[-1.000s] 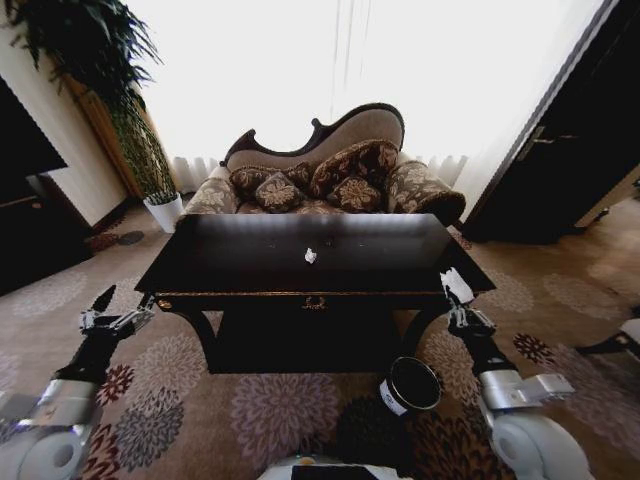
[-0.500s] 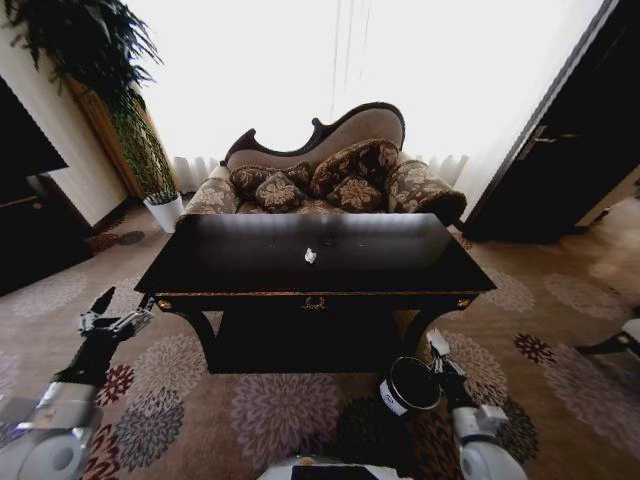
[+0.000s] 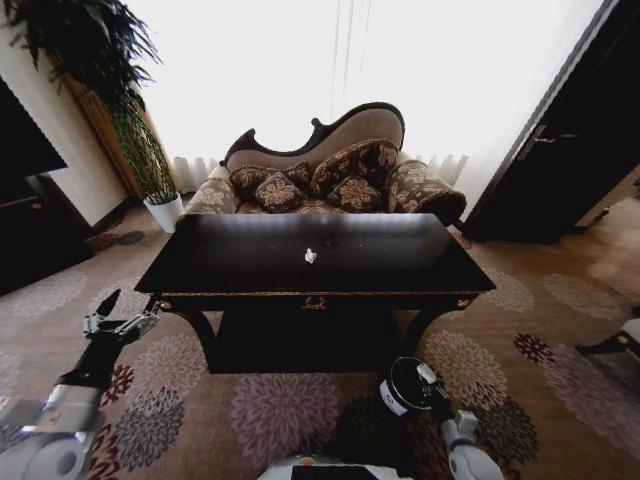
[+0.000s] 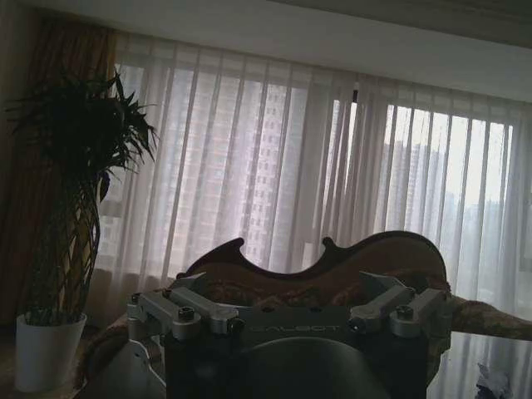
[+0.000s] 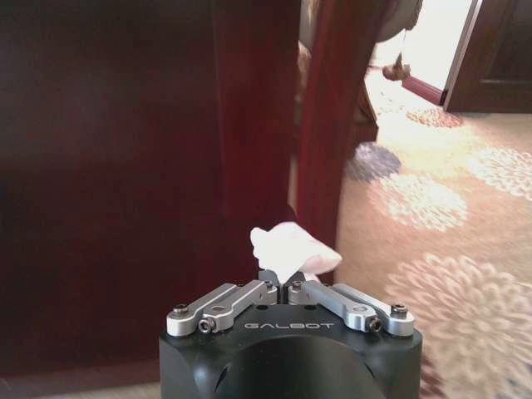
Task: Move to the front of the table and place the trash on the table into the trash bin.
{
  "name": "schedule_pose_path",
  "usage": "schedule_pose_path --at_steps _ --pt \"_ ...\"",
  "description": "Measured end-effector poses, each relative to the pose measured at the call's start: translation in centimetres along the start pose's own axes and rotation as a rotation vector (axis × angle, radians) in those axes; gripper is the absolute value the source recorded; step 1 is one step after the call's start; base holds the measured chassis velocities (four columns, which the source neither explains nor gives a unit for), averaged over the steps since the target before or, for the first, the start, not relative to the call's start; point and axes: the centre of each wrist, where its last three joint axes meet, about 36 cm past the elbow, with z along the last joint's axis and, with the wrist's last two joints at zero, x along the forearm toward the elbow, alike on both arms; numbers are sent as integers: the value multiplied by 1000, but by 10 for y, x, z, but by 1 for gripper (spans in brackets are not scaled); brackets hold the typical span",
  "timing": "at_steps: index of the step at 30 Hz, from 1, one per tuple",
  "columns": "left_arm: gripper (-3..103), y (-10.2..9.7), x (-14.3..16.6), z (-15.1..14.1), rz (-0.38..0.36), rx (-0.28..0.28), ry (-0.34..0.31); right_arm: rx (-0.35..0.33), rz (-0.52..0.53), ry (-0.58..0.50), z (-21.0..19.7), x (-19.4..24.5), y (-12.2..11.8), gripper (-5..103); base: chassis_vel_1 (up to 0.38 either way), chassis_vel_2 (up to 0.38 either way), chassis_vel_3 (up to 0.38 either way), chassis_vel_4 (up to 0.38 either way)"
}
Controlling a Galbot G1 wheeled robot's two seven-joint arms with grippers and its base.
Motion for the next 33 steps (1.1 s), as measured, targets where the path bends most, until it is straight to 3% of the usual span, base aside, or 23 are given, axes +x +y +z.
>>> schedule_pose_path --at_steps 4,8,10,14,31,33 --pt "100 3 0 -2 0 -6 1 39 25 54 12 -9 -26 1 0 0 0 0" --pt "100 5 1 -4 0 -11 1 25 71 60 14 -22 -32 1 0 0 0 0" --pt "100 5 1 -4 4 -14 8 -27 94 60 10 -35 -21 1 0 0 0 0" --pt "100 6 2 -4 5 -19 17 -51 68 60 9 -49 1 1 0 0 0 0" --pt "100 12 8 -6 -15 -33 24 -13 78 78 0 -86 18 1 0 0 0 0" --pt "100 12 8 -5 -15 -33 24 -14 88 91 0 -86 19 11 0 0 0 0"
